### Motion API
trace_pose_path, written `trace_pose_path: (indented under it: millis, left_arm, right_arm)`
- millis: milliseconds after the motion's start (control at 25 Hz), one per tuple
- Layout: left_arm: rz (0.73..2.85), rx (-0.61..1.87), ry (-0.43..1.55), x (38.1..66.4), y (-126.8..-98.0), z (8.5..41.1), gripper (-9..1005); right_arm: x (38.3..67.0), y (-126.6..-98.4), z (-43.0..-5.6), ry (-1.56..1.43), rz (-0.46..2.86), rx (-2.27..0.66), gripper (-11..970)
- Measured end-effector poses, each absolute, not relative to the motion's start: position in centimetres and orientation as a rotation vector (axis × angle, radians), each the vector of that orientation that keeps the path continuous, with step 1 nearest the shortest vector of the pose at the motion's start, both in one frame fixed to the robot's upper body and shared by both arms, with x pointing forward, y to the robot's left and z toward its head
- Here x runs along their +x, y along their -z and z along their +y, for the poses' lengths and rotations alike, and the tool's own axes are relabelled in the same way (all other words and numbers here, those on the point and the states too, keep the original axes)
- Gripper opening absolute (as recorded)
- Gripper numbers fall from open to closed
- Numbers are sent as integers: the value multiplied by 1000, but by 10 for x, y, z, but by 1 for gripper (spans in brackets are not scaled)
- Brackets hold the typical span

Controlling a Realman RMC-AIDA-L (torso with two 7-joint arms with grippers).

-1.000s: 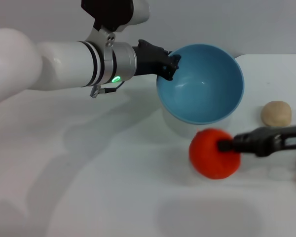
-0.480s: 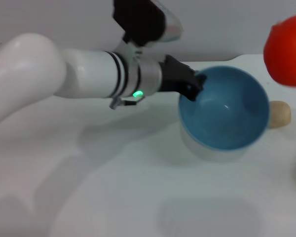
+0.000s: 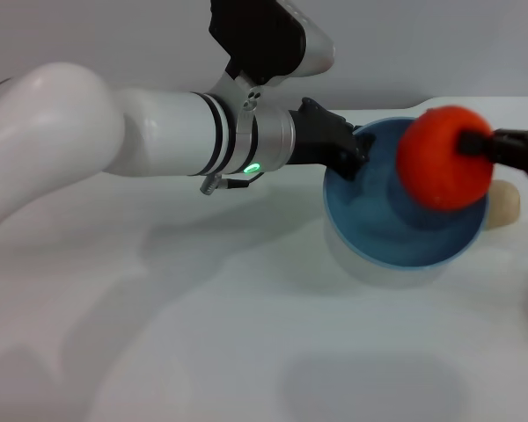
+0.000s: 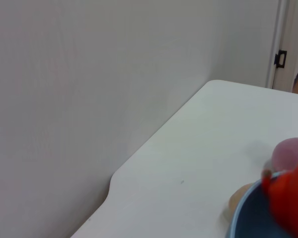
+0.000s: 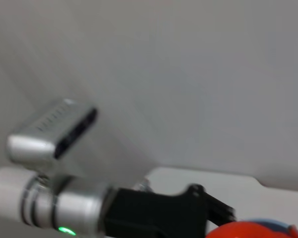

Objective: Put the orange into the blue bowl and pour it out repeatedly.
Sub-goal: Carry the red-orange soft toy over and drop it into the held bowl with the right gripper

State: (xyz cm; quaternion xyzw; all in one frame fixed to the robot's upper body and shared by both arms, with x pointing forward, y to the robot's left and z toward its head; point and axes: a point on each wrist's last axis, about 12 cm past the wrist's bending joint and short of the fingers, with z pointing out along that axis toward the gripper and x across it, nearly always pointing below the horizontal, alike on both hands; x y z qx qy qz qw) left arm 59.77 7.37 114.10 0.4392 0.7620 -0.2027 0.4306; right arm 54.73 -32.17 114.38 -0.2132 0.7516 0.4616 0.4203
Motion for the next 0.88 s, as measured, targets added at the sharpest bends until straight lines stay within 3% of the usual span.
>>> trace_pose_path:
  millis: [280, 440, 880]
  left_arm:
    - [1904, 1087, 498, 599, -1139, 75, -1]
    - [1906, 1077, 495, 599, -1139, 77, -1]
    - [1910, 1058, 479, 602, -1136, 80, -1]
  right_arm:
    - [559, -1134, -304, -1094, 2020, -626, 69]
    - [561, -1136, -301, -1083, 2015, -639, 149]
    - [557, -1175, -330, -951, 1759, -577, 401]
